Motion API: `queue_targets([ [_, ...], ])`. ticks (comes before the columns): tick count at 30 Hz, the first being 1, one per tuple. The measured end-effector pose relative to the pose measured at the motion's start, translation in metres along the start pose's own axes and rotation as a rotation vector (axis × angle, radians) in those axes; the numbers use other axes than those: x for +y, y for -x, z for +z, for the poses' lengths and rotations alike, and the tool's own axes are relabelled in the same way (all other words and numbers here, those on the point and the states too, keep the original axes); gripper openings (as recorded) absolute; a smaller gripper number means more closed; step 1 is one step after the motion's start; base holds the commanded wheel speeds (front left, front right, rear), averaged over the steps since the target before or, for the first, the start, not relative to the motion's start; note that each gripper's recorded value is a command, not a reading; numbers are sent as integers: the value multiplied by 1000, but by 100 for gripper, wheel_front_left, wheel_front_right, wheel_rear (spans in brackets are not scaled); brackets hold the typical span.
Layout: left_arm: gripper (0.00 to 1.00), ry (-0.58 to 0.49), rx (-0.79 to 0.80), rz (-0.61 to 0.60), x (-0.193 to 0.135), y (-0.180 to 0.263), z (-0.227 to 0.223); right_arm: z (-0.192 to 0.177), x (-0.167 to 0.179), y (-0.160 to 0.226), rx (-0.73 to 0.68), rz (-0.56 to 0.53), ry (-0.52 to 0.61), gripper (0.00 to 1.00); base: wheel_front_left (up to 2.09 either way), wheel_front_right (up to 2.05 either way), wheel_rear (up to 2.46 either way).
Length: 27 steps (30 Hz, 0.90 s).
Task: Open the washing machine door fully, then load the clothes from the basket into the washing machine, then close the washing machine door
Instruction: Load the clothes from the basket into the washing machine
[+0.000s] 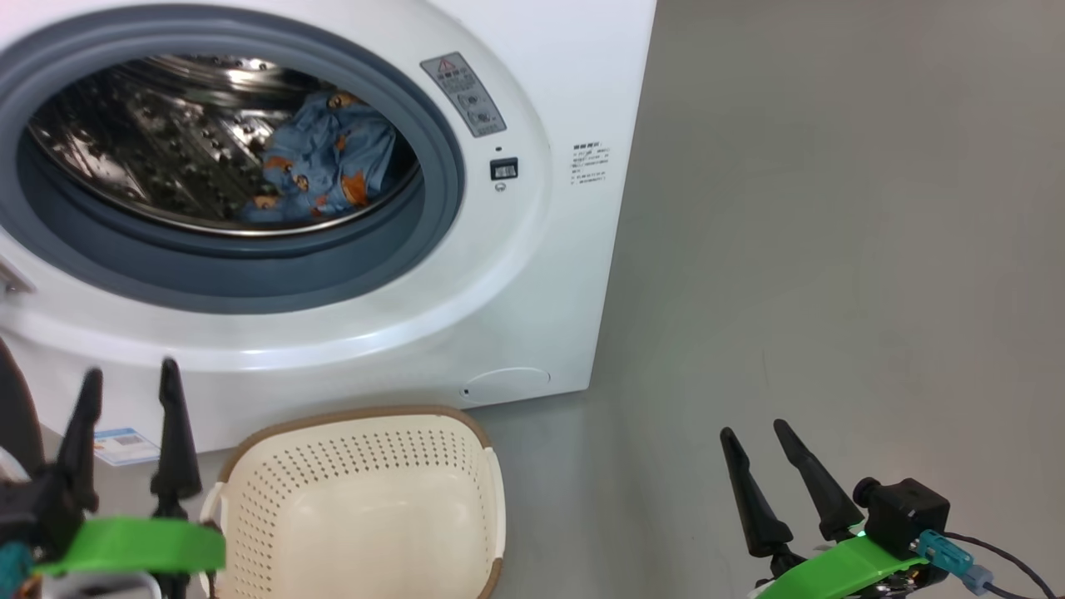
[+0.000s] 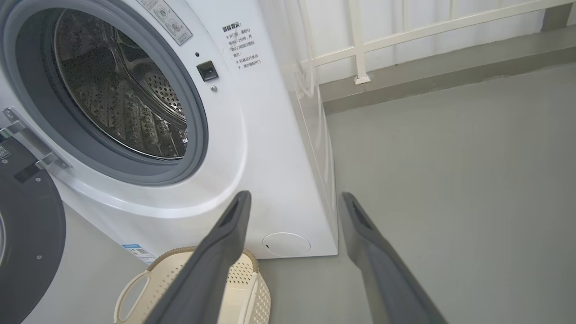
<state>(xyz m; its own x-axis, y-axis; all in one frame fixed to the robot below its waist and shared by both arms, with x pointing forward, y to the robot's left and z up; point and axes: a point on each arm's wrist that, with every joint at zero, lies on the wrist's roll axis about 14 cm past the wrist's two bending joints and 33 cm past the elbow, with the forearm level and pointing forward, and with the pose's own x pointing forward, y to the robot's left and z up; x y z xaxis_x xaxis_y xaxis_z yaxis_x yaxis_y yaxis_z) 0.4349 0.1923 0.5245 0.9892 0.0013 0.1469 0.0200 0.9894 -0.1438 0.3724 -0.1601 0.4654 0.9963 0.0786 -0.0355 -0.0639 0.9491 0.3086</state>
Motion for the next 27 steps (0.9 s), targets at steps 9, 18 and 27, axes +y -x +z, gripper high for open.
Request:
queue_targets([
  [9,100,-20,52,72,11,52,-9,15,2,9,-46,6,28,100,0,0,0],
  [18,100,-33,86,94,12,72,-16,25,2,13,-77,6,53,100,0,0,0],
  [27,100,-32,90,96,8,77,-16,32,3,14,-97,11,62,100,0,0,0],
])
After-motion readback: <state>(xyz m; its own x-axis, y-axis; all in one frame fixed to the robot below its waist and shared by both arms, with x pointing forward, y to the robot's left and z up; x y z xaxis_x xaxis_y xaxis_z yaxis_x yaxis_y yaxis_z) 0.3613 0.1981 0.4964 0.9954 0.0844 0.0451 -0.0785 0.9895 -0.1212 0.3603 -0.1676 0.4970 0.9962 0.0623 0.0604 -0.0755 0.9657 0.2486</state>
